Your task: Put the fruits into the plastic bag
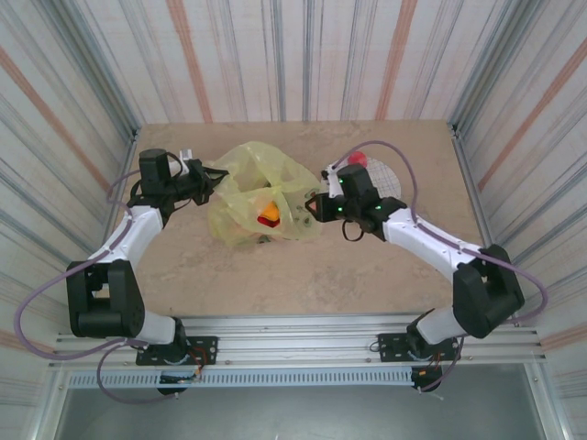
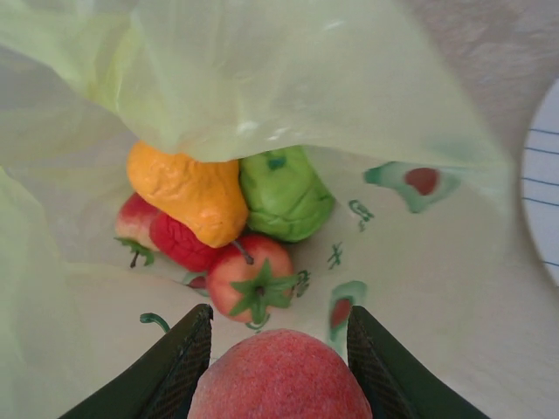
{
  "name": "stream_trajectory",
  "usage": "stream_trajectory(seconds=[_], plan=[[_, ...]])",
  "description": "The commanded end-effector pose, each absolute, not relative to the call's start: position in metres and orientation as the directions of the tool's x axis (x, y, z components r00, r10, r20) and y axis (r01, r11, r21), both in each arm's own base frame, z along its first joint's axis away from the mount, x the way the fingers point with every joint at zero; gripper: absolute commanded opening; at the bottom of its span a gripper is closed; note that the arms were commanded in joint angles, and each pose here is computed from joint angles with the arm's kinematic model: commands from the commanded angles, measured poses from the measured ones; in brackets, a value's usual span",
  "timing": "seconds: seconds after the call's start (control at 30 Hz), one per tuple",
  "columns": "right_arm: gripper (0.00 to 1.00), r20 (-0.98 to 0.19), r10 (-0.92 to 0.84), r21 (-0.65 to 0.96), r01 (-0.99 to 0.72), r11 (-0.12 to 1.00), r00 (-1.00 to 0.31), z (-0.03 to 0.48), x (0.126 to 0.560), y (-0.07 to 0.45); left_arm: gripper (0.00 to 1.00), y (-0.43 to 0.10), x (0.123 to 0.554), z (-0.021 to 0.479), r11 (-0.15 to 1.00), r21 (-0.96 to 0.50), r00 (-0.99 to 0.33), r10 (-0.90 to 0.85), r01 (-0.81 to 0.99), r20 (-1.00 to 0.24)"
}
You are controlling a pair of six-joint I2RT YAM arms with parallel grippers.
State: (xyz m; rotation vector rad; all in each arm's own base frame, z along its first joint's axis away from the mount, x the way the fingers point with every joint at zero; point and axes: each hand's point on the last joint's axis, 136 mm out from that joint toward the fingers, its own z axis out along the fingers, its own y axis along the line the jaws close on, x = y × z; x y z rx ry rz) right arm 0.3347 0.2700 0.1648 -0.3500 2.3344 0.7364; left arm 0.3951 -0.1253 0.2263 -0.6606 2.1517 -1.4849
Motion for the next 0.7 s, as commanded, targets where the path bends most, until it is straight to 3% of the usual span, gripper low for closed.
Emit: stream_trajectory(seconds=[0.0,0.43,0.67], plan=[[0.42,-0.672,-0.057,0.39,-0.418,0.82,-0.739,0.16,0.351,0.29,0.0,-0.128,0.391,0.227,0.303,-0.945,-0.797,-0.598,-0.126,-0.085],[0.43,-0.677,-0.024,0.516,-0.497,0.698,-0.736,0.158,0.356,0.399,0.0,-0.129,0.391,0.229,0.3,-0.946,-0.801,-0.592,-0.121,-0.085],[0.51,-0.651,-0.064,0.53,-0.513,0.675,-0.756,0.146,0.348,0.419,0.0,-0.129,0.391,0.229,0.299,-0.946,-0.801,-0.593,-0.122,-0.084]])
